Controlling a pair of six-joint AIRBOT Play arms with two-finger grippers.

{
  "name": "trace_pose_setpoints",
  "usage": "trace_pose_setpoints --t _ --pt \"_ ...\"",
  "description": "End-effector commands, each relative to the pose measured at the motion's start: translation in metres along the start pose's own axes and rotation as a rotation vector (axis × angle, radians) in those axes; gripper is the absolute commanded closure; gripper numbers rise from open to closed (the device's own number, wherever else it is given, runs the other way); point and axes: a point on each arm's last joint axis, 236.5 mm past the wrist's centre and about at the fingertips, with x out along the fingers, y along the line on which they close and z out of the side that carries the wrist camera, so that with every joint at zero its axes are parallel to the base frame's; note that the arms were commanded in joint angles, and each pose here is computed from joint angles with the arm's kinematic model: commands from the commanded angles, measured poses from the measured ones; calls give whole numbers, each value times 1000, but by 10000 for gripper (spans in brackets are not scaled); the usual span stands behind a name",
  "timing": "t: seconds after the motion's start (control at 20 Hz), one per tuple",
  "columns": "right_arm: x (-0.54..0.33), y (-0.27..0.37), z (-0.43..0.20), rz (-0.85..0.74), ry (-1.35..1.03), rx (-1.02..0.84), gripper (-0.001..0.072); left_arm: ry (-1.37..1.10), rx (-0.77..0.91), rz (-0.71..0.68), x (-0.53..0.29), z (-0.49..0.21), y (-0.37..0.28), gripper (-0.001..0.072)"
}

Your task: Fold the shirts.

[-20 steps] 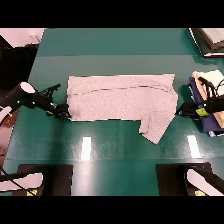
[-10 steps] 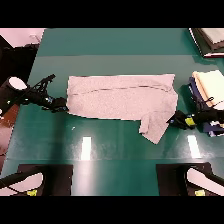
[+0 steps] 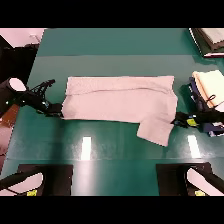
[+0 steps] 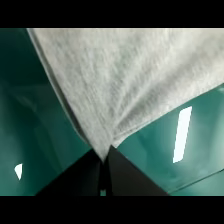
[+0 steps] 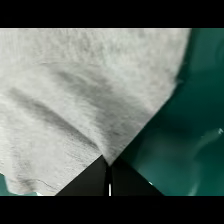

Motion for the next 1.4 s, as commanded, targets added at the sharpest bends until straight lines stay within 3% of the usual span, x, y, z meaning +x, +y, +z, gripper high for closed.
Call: trace_pose_setpoints --t 0.0,0.3,0.5,0.9,1.35 --pt "-38 -17 -43 -113 69 -68 702 43 23 67 -9 -31 9 688" --pt "-82 -5 -63 -169 -69 -137 702 14 42 1 -28 -71 -23 687" --pt "-92 21 -32 -89 -253 -154 702 -215 62 -19 -55 -15 -38 687" --pt "-92 43 59 -57 -278 -193 702 -655 3 61 -103 80 -20 687" --pt "-41 65 138 -36 -181 -208 700 -531 -128 -6 -33 123 7 686"
